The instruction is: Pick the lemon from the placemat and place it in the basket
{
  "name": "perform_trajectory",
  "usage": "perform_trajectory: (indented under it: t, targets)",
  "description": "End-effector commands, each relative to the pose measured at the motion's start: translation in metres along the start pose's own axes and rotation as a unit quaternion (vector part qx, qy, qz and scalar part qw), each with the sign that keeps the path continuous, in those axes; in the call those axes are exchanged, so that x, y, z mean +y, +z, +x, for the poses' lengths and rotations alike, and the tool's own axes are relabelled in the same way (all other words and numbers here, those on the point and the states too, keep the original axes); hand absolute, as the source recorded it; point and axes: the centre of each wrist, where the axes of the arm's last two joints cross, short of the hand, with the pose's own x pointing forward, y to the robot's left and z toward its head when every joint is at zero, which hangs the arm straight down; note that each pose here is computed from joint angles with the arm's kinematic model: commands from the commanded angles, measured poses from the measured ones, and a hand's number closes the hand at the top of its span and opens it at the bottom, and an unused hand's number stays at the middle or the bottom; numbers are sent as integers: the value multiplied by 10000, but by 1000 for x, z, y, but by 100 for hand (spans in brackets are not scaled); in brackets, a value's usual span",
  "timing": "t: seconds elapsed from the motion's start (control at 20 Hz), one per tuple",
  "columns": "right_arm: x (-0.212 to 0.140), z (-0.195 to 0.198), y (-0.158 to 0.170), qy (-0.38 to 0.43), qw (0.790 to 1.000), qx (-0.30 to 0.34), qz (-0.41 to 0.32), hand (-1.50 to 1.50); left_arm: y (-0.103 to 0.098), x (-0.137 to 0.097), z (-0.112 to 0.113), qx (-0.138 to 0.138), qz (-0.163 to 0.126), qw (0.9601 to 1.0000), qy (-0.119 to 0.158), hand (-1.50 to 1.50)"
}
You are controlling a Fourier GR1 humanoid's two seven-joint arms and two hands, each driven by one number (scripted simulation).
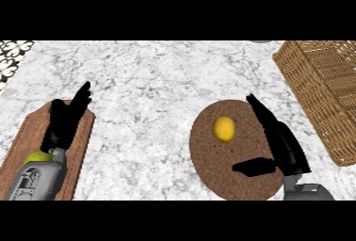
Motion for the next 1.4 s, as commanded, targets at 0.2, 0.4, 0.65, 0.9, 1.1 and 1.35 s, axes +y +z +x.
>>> perform_trajectory:
  t: [0.2,0.4,0.65,0.9,1.1,1.35]
  targets:
    - [25,-2,-40,-75,10000,12,62,-150,6,0,-2,-31,63,10000,-58,0]
    - [27,11,-42,-32,10000,3,92,-150,9,0,-9,-47,-26,10000,-27,0]
    - [34,-8,-37,16,9995,202,258,-150,5,-5,3,46,-118,9999,26,0]
    - [49,-11,-22,-68,9993,216,300,-150,13,10,-7,-23,-28,10000,64,0]
    - [44,-2,-39,-100,9992,211,325,-150,7,-16,-5,-41,49,10000,-16,0]
    - [67,-13,-52,-91,9990,262,340,-150,0,-13,6,-1,-19,10000,-45,0]
